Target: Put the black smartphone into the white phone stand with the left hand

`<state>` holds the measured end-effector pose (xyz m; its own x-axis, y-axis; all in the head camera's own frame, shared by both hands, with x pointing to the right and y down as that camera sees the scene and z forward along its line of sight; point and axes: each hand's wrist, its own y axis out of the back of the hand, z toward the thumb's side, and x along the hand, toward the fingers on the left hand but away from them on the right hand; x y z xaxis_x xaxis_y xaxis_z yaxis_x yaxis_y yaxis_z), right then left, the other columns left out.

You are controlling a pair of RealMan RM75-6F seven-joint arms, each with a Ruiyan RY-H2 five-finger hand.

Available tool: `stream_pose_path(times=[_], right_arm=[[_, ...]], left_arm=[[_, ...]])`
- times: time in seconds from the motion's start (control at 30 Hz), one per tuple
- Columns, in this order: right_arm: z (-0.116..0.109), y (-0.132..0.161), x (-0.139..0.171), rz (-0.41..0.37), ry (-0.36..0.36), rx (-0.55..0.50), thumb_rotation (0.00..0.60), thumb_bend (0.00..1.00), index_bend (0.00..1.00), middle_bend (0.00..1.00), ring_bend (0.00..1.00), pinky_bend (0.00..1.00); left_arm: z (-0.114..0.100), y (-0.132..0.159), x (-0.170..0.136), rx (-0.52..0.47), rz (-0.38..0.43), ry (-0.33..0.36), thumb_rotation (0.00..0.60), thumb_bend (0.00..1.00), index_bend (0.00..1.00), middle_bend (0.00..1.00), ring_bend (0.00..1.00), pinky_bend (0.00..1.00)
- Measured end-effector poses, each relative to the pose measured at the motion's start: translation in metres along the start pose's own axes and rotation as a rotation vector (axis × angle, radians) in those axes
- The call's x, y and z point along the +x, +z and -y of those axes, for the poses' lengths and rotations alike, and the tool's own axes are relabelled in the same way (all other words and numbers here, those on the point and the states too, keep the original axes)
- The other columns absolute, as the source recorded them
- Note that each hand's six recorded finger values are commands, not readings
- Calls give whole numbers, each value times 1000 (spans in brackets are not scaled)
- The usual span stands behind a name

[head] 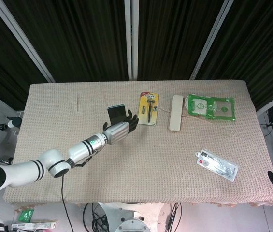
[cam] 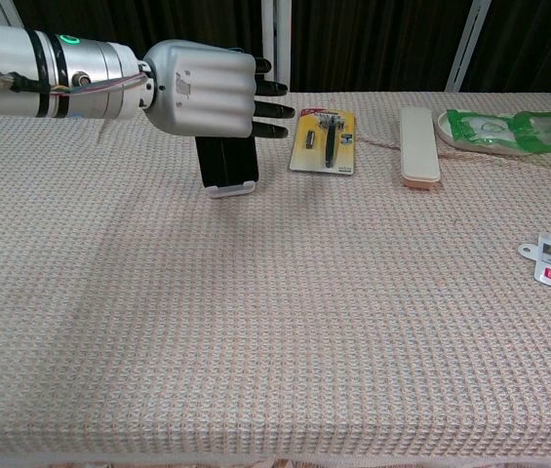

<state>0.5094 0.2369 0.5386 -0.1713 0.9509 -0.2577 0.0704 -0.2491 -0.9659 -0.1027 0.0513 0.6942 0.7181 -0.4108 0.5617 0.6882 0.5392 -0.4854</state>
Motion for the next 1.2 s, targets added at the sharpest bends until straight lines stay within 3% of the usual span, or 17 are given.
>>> stream_pose_path(times=[0.2,0.37,0.53,0.7,0.77,0.8,0.83,0.93,1.07,1.2], right_arm=[[-3,2,0,-9,-10,-1,600,176,0,0,0,0],[-5,4,0,-17,-11,4,600,176,0,0,0,0],[-4,4,-1,-20,-7,8,600,176,0,0,0,0],[-2,9,-3,-41,2,18,600,176,0,0,0,0],[0,13,-3,-54,9,24,600,176,0,0,0,0],[2,14,-2,-62,17,29,600,176,0,0,0,0],[4,16,-1,-67,24,33,600,176,0,0,0,0],[10,18,1,-85,49,40,600,176,0,0,0,0],[19,20,4,-109,90,49,600,176,0,0,0,0],[26,25,3,-139,117,62,600,176,0,0,0,0]], left_arm=[[-1,-6,-11,-48,-23,-7,600,27,12,1,49,192],[-8,-25,-35,-174,-133,6,600,22,12,14,49,192],[-8,-53,-91,-368,-344,21,600,0,13,23,50,192],[24,-58,-179,-593,-591,-60,600,0,14,23,50,193],[42,-47,-220,-718,-689,-123,528,0,14,23,50,194],[49,-41,-235,-775,-720,-148,434,0,14,23,50,195],[56,-32,-251,-851,-754,-172,304,0,14,23,50,195],[70,-10,-283,-1036,-818,-200,157,0,14,23,50,195],[87,33,-336,-1236,-900,-257,148,0,15,23,50,196],[92,82,-389,-1358,-947,-329,154,0,16,23,50,196]])
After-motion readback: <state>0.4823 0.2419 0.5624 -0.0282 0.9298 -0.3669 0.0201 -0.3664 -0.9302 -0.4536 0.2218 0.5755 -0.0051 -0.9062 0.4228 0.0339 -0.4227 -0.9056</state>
